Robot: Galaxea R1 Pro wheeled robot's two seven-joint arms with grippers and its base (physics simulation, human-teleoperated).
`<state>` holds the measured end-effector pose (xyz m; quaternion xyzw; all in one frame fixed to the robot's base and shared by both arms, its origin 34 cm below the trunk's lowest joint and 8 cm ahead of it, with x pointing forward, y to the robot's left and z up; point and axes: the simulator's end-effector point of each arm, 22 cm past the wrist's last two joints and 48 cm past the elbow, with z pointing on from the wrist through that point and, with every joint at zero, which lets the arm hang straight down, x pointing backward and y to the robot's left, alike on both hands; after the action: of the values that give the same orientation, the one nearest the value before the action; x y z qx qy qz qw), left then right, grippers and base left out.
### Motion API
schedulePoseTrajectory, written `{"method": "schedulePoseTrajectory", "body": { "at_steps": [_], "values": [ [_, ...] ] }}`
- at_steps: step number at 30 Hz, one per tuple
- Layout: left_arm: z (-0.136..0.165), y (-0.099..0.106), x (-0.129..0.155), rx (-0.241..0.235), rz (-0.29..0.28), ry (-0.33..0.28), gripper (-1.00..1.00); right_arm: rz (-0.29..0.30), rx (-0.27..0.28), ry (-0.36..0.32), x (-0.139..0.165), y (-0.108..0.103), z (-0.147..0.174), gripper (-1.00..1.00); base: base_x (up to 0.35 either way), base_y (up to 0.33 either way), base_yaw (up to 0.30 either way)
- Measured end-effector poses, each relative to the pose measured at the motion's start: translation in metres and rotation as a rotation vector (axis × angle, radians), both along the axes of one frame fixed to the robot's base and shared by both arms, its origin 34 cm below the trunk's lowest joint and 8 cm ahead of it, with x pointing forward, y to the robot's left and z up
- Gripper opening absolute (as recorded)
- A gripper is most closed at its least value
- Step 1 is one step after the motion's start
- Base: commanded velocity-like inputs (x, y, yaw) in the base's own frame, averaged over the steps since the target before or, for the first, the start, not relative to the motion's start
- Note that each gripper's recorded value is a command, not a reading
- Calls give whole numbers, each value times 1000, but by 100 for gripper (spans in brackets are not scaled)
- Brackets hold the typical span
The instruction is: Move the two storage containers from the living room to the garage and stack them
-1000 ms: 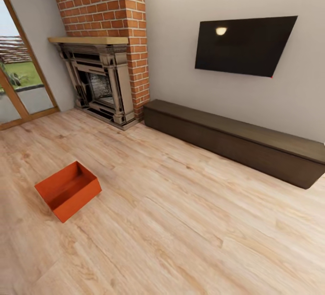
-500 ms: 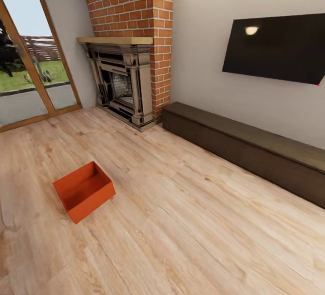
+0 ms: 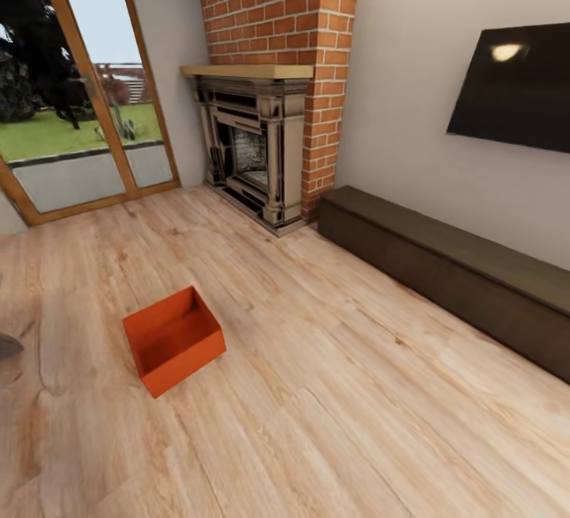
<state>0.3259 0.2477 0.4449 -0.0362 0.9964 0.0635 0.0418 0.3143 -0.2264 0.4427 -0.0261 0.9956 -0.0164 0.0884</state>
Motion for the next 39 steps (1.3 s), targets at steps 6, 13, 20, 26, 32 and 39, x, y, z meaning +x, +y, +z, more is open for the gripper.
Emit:
{"method": "schedulePoseTrajectory", "body": {
  "at_steps": [6,13,20,26,32,39],
  "values": [
    [0,0,0,0,0,0,100,0,-1,0,0,0,0,100,323,0,271],
    [0,0,0,0,0,-1,100,0,-1,0,0,0,0,100,323,0,271],
    [0,0,0,0,0,-1,100,0,-1,0,0,0,0,100,323,0,271],
    [0,0,0,0,0,-2,100,-1,-2,0,0,-1,0,100,323,0,271],
    [0,0,0,0,0,-2,100,-1,-2,0,0,-1,0,100,323,0,271],
    [0,0,0,0,0,-1,100,-1,-3,0,0,-1,0,100,323,0,270]
  ]
}}
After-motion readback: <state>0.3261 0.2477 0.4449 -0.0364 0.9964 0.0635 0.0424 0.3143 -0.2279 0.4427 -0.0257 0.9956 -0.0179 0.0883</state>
